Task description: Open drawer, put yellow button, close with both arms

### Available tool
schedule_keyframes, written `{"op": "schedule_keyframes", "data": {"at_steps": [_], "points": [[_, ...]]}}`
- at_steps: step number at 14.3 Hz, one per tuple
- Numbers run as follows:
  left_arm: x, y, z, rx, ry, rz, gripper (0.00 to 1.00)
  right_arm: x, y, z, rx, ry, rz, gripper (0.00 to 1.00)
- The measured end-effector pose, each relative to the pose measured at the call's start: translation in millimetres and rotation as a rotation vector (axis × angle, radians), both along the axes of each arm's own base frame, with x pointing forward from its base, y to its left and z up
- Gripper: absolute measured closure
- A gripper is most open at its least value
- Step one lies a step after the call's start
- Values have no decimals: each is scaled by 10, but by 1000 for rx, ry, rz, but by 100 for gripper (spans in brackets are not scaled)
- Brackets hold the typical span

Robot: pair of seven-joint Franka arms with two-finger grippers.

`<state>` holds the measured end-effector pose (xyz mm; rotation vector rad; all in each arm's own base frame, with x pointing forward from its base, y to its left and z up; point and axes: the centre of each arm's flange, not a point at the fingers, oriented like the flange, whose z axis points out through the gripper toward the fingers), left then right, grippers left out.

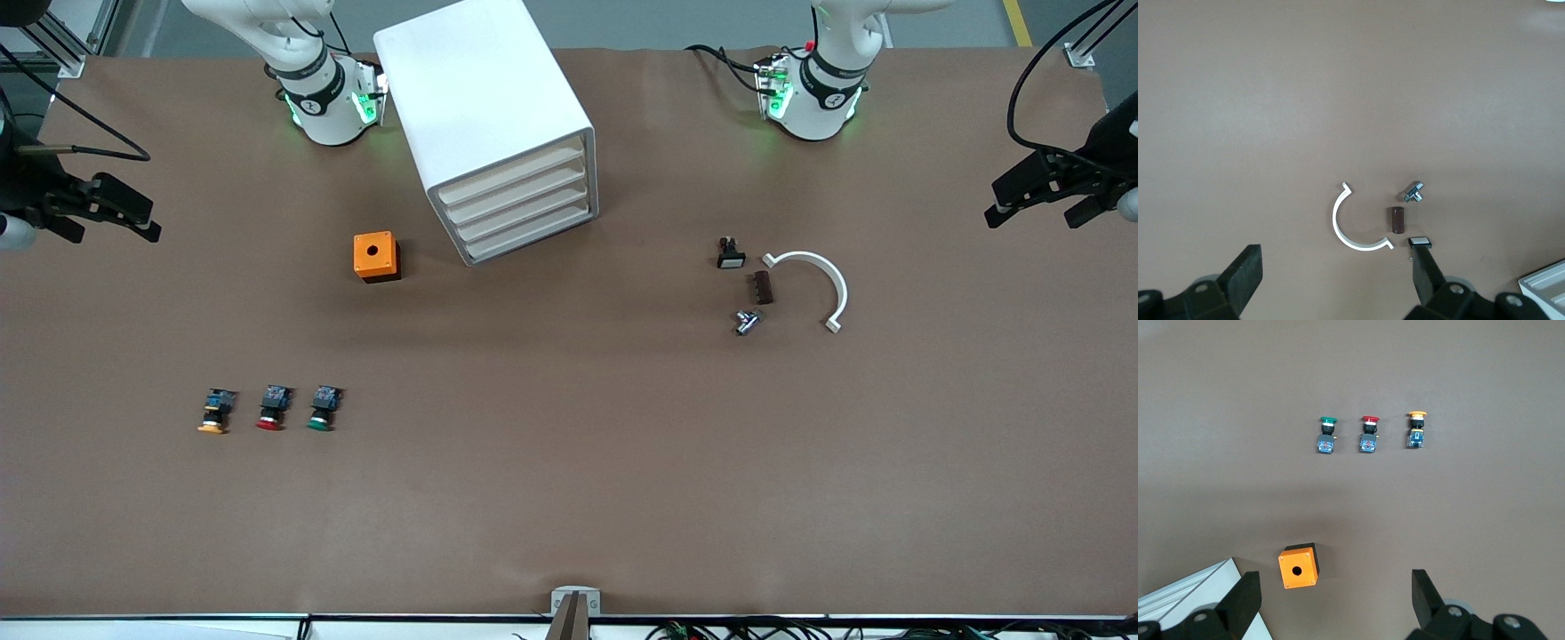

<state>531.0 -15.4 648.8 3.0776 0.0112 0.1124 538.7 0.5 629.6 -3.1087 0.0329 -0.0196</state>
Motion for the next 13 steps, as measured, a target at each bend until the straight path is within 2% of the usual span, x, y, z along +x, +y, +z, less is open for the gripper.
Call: {"op": "schedule_keyframes", "data": {"at_steps": [8, 13], "points": [[40, 105, -70, 0, 14, 20, 0, 20, -23, 7, 0, -18, -5, 0], [296, 320, -542, 1, 97, 63, 0, 27, -24, 14, 0, -27, -5, 0]]}}
